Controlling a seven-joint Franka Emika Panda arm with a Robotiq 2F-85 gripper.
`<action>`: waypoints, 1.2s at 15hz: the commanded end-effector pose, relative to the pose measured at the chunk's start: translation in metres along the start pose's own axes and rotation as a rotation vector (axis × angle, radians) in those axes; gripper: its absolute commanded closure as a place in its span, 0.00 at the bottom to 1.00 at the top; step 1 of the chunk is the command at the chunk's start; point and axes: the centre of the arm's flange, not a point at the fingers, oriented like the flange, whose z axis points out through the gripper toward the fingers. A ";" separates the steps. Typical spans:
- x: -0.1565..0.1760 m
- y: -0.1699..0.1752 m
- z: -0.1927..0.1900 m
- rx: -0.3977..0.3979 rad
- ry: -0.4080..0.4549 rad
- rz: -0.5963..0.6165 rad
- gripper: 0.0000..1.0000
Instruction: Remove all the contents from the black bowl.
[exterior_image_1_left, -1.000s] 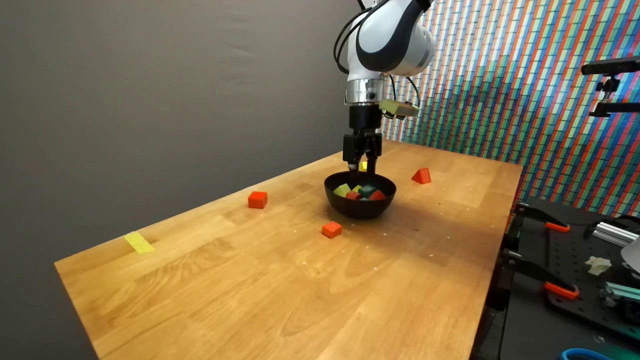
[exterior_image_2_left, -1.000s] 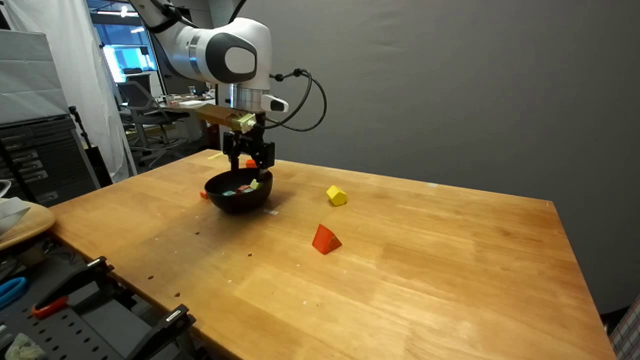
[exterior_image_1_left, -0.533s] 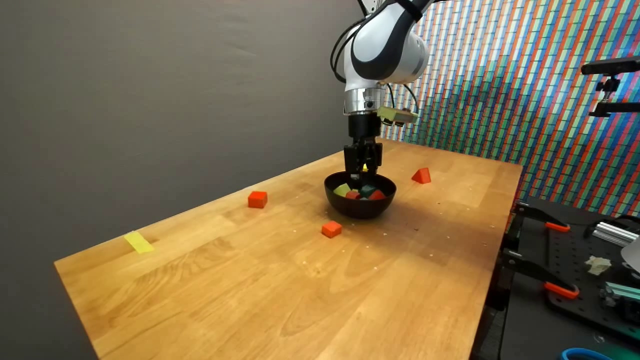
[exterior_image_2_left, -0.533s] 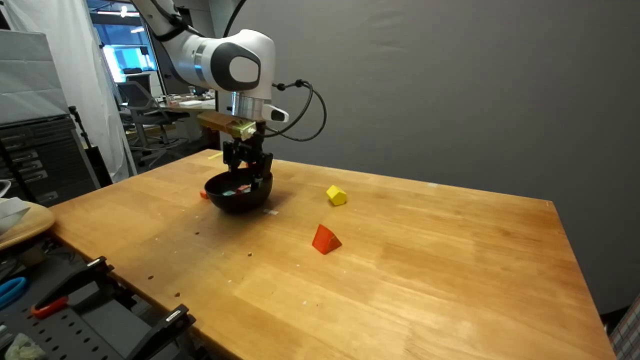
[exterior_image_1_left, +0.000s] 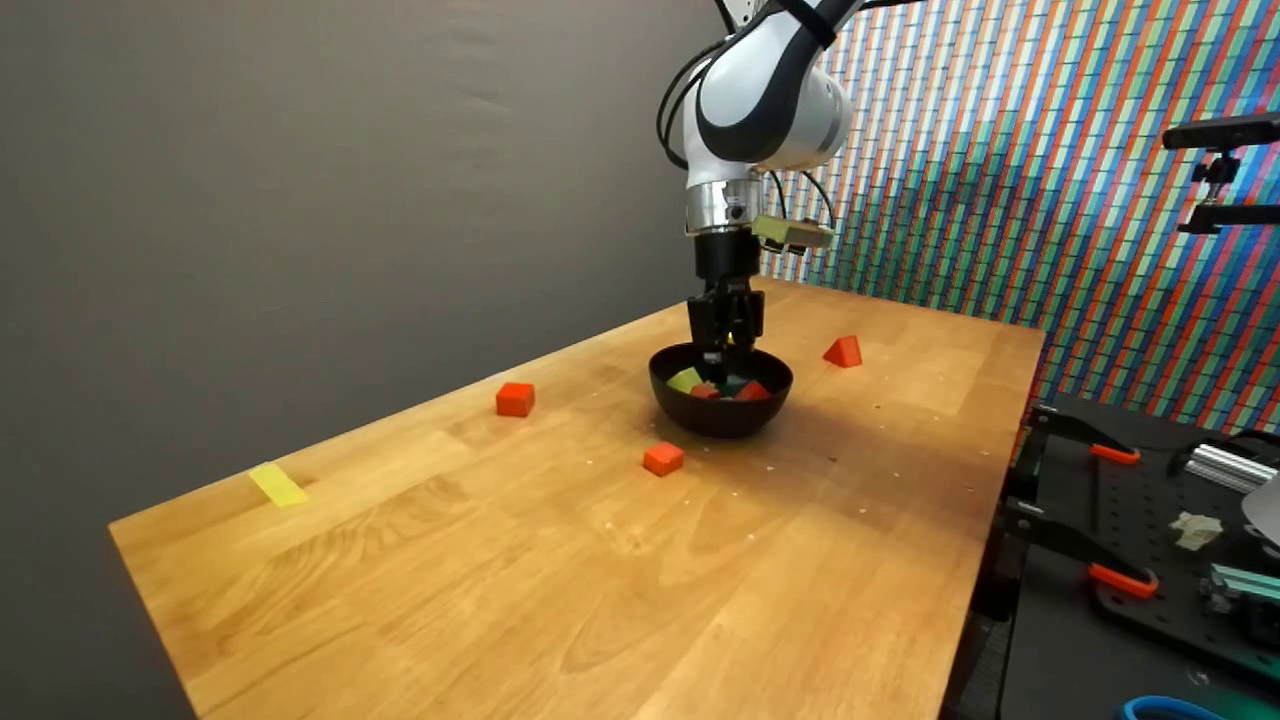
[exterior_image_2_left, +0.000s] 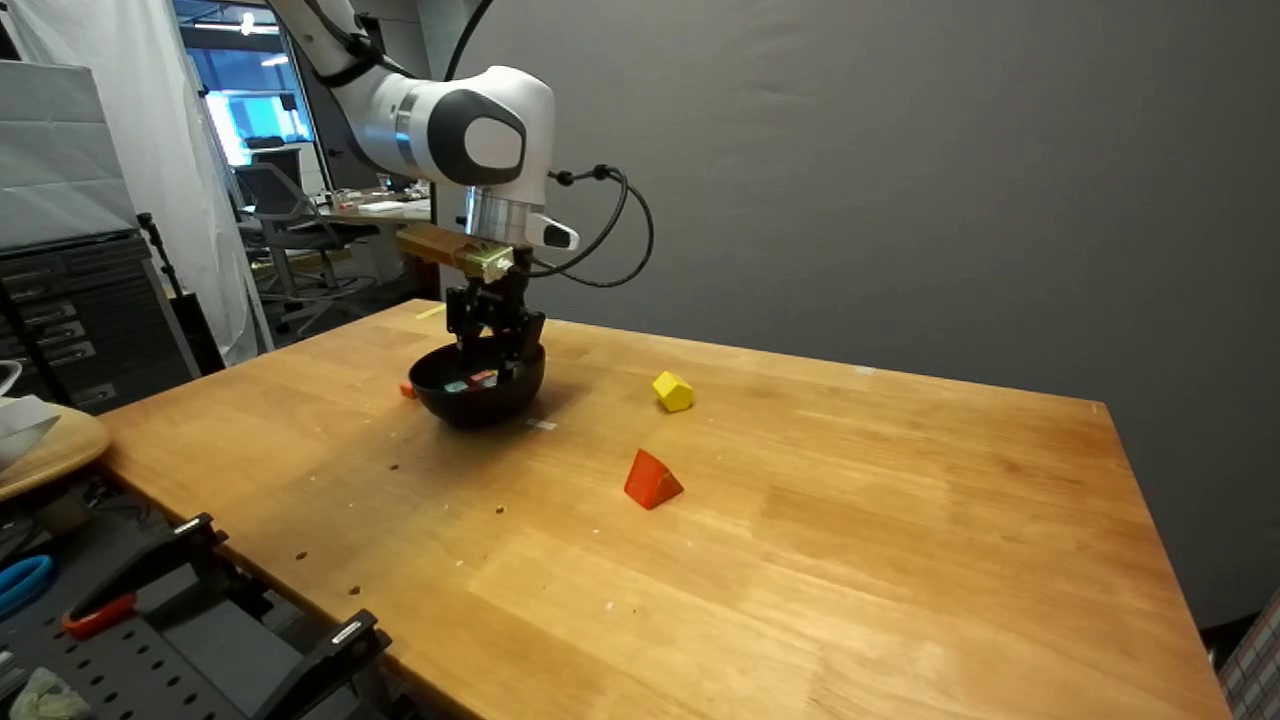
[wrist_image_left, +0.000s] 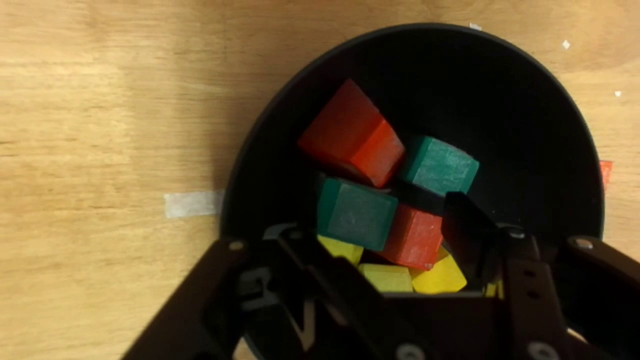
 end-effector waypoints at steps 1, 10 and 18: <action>0.010 -0.004 -0.003 0.003 -0.039 0.009 0.35; 0.027 -0.018 0.009 -0.054 -0.191 0.068 0.38; 0.040 -0.030 0.021 -0.233 -0.112 0.294 0.66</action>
